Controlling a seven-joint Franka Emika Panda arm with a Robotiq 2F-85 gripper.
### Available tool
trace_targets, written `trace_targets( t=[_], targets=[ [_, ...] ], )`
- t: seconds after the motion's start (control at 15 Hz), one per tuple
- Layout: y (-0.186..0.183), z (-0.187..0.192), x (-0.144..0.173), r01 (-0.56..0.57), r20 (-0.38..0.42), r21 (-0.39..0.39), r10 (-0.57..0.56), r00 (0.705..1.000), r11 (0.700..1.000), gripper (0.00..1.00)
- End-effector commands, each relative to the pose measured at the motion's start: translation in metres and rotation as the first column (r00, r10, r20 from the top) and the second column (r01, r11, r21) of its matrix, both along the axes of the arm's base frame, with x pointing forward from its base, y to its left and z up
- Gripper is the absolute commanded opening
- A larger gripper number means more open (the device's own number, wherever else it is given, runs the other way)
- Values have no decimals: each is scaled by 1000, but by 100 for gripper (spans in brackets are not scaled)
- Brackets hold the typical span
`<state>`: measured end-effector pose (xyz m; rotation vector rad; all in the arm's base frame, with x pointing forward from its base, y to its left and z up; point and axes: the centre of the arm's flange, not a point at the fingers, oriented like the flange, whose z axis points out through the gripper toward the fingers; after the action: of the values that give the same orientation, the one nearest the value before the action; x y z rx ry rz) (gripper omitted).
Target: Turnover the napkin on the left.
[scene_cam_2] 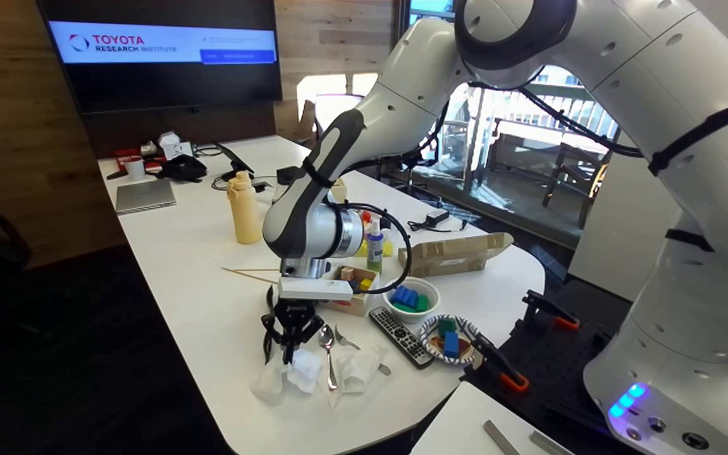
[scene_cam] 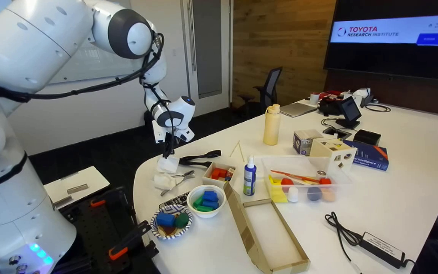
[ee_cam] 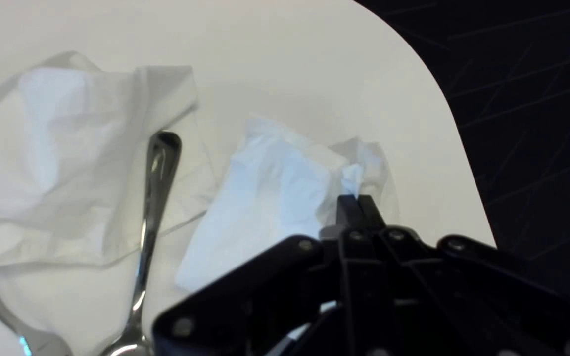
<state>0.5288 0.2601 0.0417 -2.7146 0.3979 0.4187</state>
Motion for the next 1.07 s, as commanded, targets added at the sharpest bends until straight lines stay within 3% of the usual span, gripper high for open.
trace_targets(
  t=[0.0, 0.53, 0.73, 1.0],
  targets=[
    [-12, 25, -9, -1, 21, 25, 0, 1000, 1000, 0],
    [-9, 22, 3, -18, -42, 28, 19, 999, 999, 0],
    [-11, 22, 2, -35, -119, 50, 41, 992, 998, 0],
    [-9, 19, 4, -35, -214, 19, 38, 976, 999, 0]
  ],
)
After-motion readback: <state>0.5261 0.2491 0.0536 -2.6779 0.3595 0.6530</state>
